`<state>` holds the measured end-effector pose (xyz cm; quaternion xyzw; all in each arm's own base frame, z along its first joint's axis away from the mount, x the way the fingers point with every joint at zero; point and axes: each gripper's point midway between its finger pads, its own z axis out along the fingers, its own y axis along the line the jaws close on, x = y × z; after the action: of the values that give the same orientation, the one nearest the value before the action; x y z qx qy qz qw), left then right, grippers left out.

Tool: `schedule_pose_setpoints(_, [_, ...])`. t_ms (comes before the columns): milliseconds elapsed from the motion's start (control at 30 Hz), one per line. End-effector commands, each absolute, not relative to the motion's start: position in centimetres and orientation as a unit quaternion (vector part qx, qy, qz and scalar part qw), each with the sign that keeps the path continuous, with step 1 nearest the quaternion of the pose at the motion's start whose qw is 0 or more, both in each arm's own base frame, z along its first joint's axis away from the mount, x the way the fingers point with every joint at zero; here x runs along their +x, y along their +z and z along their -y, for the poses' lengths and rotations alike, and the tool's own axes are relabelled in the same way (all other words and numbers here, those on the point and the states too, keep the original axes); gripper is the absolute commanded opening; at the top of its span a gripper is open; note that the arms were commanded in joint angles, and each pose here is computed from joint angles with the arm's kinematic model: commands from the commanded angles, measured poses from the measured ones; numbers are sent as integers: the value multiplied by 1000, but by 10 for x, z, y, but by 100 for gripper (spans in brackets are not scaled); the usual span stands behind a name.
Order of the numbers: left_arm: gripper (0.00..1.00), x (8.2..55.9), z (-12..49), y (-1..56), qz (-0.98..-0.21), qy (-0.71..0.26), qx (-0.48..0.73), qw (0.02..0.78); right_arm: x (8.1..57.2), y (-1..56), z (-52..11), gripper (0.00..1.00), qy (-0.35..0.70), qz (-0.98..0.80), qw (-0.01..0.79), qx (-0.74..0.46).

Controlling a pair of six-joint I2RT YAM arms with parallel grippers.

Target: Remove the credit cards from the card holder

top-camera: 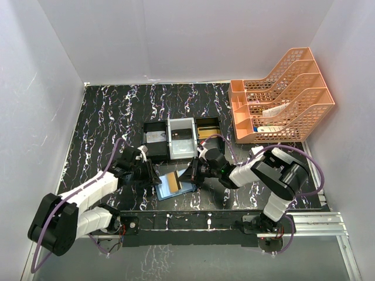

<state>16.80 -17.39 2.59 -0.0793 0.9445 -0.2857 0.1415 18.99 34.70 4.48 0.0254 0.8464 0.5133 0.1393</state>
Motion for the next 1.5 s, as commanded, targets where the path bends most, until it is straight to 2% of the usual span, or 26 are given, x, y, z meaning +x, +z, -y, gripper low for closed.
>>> schedule_pose_setpoints(0, [26,177,183,52,-931,-316,-62,172,199,59,-349,0,514,-841,169,3])
schedule_pose_setpoints(133, [31,176,204,72,-909,-377,-21,175,196,62,-351,0,524,-836,164,-7])
schedule_pose_setpoints(333, [32,169,232,73,-897,-416,22,148,196,63,-355,0,539,-828,157,0])
schedule_pose_setpoints(433, [30,166,237,60,-906,-399,19,138,196,60,-354,0,536,-829,156,7])
schedule_pose_setpoints(633, [18,158,215,19,-942,-317,-29,107,196,60,-350,0,529,-833,161,12])
schedule_pose_setpoints(867, [16,151,185,2,-962,-245,-38,116,202,57,-337,0,501,-847,178,11])
schedule_pose_setpoints(1133, [15,153,190,2,-960,-254,-35,112,203,58,-330,0,499,-847,184,15])
schedule_pose_setpoints(1467, [15,155,197,7,-956,-269,-25,113,197,62,-345,15,543,-825,156,-3])
